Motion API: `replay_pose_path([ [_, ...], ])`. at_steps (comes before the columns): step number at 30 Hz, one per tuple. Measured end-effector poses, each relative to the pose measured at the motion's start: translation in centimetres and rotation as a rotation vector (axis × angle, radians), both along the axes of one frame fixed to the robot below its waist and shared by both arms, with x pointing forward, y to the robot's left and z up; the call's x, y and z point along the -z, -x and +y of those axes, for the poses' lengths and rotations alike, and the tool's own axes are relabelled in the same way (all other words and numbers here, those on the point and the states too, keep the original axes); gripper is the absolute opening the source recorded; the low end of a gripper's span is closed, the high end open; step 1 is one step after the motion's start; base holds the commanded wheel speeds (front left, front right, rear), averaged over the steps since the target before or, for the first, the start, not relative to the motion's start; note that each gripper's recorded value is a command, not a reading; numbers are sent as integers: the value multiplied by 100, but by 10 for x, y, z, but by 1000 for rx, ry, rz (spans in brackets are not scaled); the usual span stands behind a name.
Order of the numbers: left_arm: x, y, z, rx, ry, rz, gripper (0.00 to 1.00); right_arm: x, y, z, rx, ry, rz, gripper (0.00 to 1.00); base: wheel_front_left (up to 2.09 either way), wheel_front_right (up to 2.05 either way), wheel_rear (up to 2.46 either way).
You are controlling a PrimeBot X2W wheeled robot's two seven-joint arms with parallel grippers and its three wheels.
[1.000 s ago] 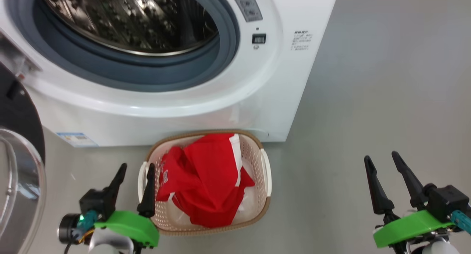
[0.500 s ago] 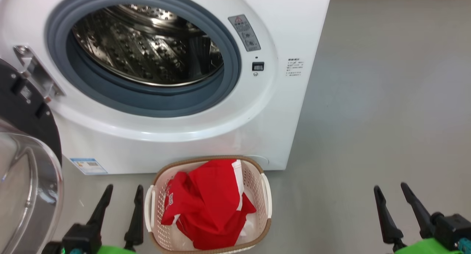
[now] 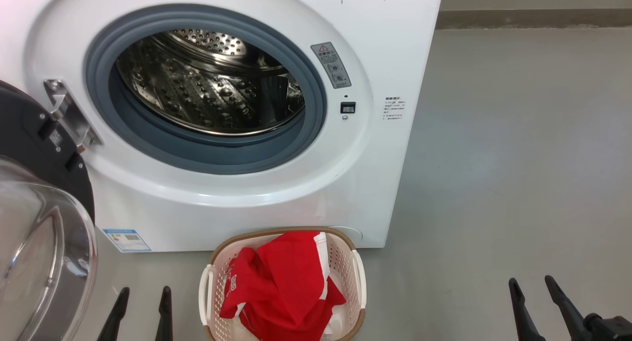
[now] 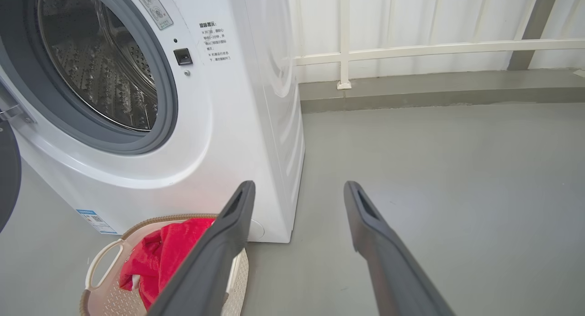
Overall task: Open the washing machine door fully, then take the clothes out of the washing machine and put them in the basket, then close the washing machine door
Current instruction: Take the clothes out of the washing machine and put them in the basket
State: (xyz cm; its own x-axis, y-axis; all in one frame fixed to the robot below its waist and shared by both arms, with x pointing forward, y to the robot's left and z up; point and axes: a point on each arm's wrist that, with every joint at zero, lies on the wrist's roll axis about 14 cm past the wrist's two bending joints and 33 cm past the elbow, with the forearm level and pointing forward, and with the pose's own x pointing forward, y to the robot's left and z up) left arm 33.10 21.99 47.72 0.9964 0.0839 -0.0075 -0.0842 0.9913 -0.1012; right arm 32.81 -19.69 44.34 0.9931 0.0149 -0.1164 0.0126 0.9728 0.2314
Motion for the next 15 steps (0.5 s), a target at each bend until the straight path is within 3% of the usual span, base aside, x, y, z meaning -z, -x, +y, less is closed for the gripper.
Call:
replay_pose_path([
  [15,-3,2,-4,11,2,-9,100,-2,2,-5,19,-2,-8,100,0,0,0],
])
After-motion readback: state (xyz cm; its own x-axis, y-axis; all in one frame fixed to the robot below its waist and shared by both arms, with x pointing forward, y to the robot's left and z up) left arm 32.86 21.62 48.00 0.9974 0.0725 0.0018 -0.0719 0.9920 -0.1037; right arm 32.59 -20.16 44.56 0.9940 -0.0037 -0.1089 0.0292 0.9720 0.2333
